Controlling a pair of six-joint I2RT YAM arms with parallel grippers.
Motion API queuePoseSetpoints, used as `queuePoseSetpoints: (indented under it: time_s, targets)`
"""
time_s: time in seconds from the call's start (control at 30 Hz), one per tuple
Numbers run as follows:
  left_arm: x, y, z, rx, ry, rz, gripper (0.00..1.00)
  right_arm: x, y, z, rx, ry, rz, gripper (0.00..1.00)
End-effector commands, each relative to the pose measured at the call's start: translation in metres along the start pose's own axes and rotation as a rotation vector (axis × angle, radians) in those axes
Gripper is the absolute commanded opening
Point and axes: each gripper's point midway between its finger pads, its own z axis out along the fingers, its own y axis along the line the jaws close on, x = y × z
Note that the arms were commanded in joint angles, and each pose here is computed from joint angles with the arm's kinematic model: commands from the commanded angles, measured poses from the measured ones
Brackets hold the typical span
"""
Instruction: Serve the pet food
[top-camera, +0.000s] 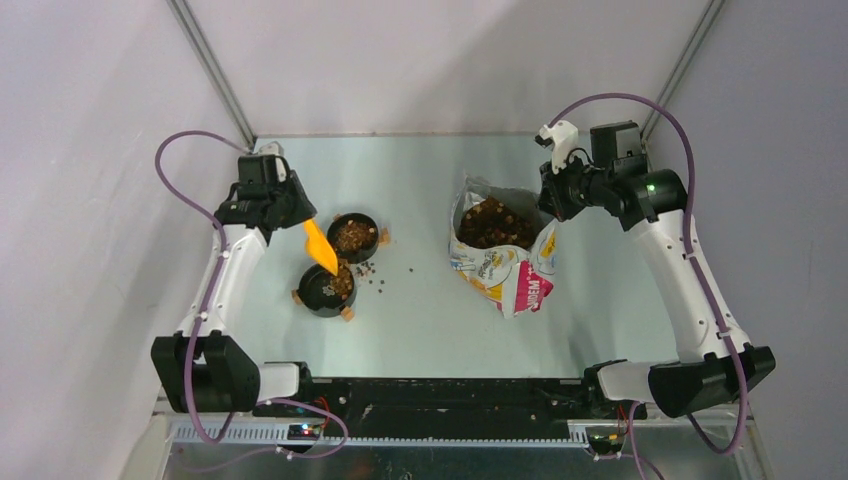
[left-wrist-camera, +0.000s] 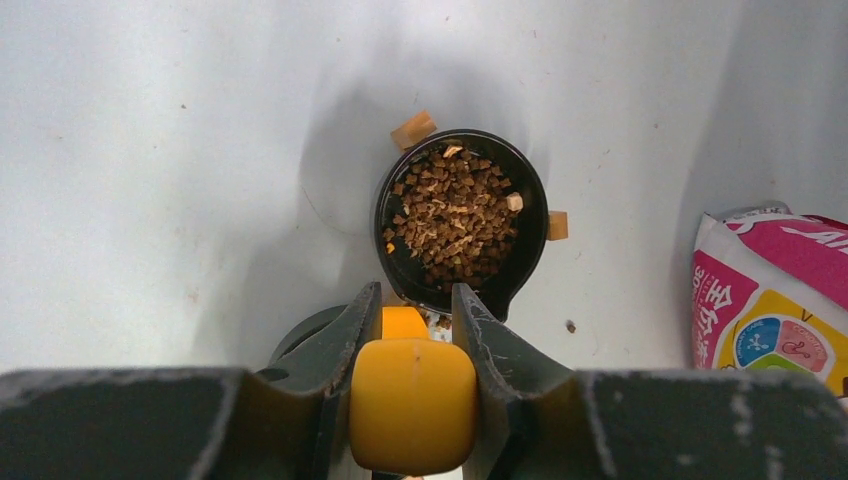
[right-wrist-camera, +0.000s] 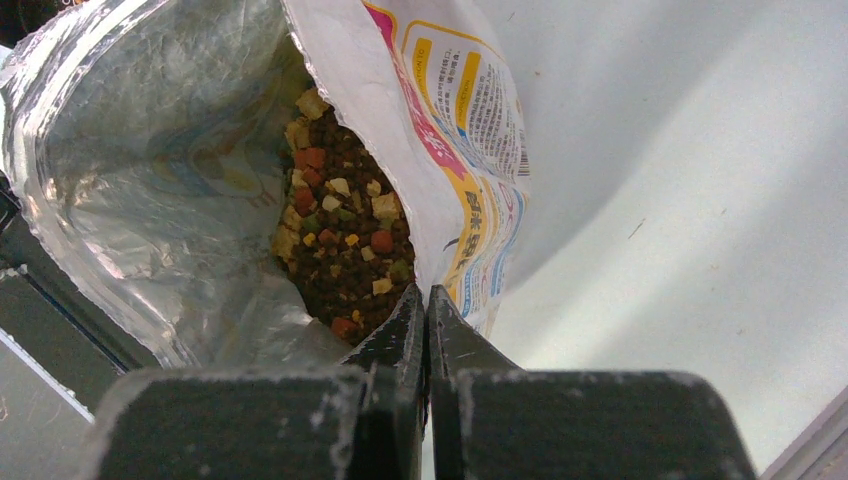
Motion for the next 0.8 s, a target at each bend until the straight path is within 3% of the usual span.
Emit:
queuePoseSetpoints:
  time_s: [0.0, 0.47, 0.67, 0.77]
  targets:
    - [-0.015, 0.001, -0.016, -0.007, -0.094, 0.052, 0.0, -0.033, 0.01, -0.024, -0.01, -0.154, -0.056, 0.0]
    - [0.003, 0.01, -0.047, -0.016, -0.091, 0.151, 0.0, -0.032, 0.011, -0.025, -0.014, -0.158, -0.053, 0.0]
    - [0.003, -0.031, -0.065, 0.198, -0.133, 0.198, 0.0, -0.033, 0.01, -0.026, -0.01, -0.157, -0.056, 0.0]
    - [-0.007, -0.062, -0.087, 0.306, -0.212, 0.241, 0.0, -0.034, 0.009, -0.028, -0.001, -0.161, -0.059, 0.0]
